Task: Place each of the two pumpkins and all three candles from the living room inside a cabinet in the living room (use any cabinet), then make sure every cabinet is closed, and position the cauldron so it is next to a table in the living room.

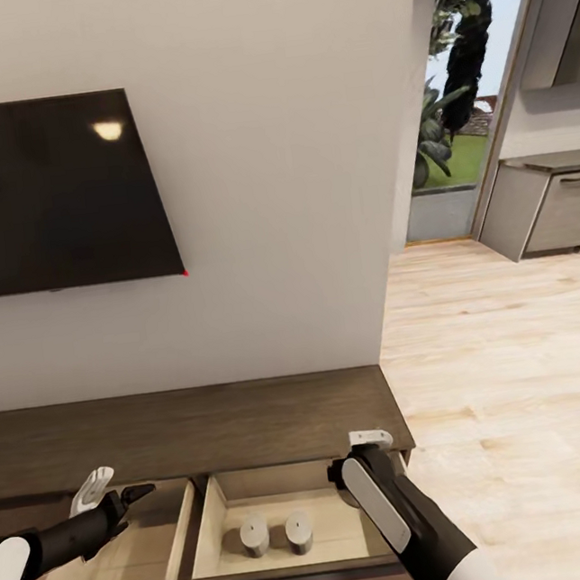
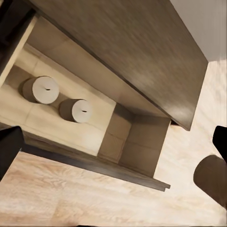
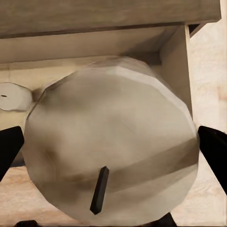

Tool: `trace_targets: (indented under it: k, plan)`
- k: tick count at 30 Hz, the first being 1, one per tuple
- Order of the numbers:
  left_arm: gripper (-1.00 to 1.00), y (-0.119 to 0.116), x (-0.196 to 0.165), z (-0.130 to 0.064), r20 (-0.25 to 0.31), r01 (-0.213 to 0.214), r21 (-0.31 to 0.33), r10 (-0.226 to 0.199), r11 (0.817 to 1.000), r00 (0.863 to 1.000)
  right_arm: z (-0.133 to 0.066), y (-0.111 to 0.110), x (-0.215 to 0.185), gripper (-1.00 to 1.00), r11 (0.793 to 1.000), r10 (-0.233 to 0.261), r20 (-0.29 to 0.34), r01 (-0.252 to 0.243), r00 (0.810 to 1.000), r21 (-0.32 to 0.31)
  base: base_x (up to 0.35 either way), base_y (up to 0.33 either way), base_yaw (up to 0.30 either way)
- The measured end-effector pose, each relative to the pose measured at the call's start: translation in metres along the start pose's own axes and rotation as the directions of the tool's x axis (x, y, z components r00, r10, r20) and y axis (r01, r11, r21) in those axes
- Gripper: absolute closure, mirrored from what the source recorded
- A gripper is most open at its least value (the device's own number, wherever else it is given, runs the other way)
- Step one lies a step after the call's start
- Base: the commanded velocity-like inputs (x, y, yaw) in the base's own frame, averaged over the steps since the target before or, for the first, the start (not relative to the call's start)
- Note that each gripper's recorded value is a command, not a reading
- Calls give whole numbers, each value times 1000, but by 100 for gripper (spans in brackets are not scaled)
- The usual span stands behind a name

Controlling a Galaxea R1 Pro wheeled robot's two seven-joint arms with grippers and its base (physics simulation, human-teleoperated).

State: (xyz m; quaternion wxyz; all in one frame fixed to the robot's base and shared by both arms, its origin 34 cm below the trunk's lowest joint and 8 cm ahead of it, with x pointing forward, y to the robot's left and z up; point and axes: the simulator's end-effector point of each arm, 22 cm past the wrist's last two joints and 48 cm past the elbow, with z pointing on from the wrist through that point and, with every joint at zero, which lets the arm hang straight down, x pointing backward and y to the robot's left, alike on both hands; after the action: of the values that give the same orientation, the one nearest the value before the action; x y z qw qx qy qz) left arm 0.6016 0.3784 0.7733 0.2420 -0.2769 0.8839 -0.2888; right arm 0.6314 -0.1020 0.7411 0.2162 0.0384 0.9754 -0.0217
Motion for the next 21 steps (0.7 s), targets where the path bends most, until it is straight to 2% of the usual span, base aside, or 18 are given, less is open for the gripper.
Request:
trace_targets:
  k: [2,6,10,18,21]
  plan:
    - [-100,-10,0,1,1,-2,53,2,999,1000,6,0,6,100,1000,-9,-10,9,1000,6,0,0,0]
    - [-100,-15,5,7,-10,10,112,-9,994,1000,14,0,12,100,1000,-19,-17,19,1000,11,0,0,0]
    - [-100,-4,17,17,-36,47,117,-43,992,998,21,-1,17,100,1000,-24,-26,25,999,17,0,0,0]
    - [-100,6,20,26,-36,58,121,-54,991,998,44,-6,27,100,999,-28,-62,31,998,37,0,0,0]
    - [-100,10,21,29,-34,61,121,-57,991,998,50,-2,30,100,999,-33,-65,34,997,16,0,0,0]
